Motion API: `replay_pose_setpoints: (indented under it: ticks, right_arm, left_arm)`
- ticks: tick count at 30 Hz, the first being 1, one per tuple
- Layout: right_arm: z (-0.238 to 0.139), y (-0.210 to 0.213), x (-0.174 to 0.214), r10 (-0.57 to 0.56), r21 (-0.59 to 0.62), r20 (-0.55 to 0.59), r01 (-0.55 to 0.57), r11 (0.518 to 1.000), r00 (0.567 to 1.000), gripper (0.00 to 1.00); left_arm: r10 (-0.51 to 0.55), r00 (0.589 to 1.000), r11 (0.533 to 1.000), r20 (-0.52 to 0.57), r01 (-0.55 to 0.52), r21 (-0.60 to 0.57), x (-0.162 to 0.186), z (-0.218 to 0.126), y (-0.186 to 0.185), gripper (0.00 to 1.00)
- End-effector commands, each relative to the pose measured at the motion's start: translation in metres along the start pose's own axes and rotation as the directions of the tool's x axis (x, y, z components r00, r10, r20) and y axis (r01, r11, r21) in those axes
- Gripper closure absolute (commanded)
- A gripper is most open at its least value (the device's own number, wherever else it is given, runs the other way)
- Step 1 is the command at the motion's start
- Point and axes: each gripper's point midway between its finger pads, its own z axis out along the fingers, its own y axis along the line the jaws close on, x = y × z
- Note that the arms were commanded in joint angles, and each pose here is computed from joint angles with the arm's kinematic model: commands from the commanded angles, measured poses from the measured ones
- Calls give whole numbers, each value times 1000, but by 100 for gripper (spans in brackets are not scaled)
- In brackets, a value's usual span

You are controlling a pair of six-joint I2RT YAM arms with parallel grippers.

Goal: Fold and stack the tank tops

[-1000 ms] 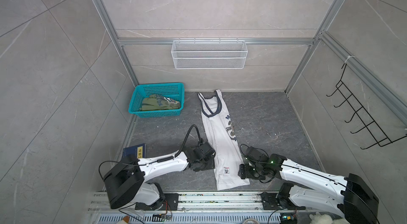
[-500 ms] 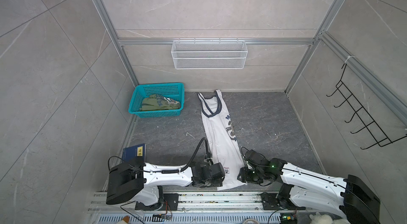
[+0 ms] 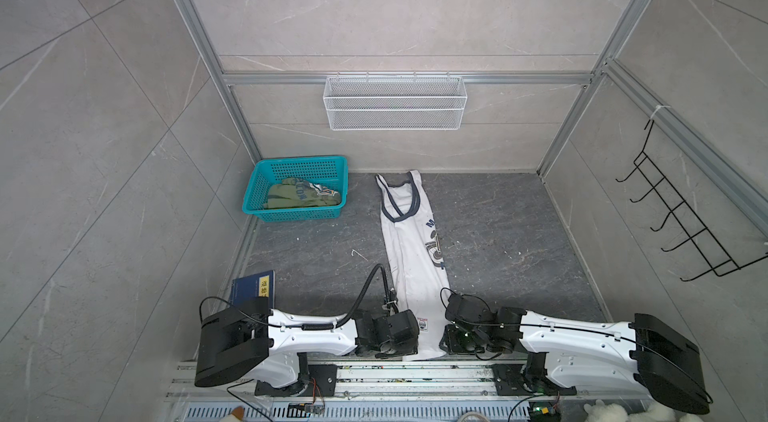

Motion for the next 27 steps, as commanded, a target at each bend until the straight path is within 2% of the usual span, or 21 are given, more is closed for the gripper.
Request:
replay_pose_setpoints:
  ticks: [1,4,9,13,15,17,22,25,27]
  right_arm:
    - [-7,-24,3,32,106,21,-34,994,999,67]
    - [-16,-34,0,38,149,57,-46,988,998,56]
    - [-10,-29,1,27,126,39,-32,992,999,55]
    - [1,-16,4,37,70,5,-38,997,999,63]
    - [-4,-23,2,20,119,27,-23,993,999,71]
    - [-15,-22,-1,-65,182,60,53,982,996,76]
    - [-13,-16,7,-113,250,30,102,963,993,80]
    - [-18,-12,9,-131,265,37,116,957,991,81]
    - [-28,-2,6,-146,250,61,126,960,987,81]
  left_arm:
    - [9,999,999,-40,-10,-31,8,3,6,55]
    - [-3,999,998,-33,1,-56,10,1,15,63]
    - [-9,1000,998,-22,8,-58,10,-1,20,74]
    - [4,1000,998,-20,-5,-66,11,-3,19,87]
    - [1,1000,997,-23,-3,-77,13,-2,23,93]
    - [5,1000,996,-25,-7,-88,15,-2,25,100]
    - [-5,1000,990,26,9,-144,11,-23,40,100]
    - [-24,997,982,70,37,-184,8,-49,56,100]
    - [-60,994,983,95,76,-170,5,-65,60,100]
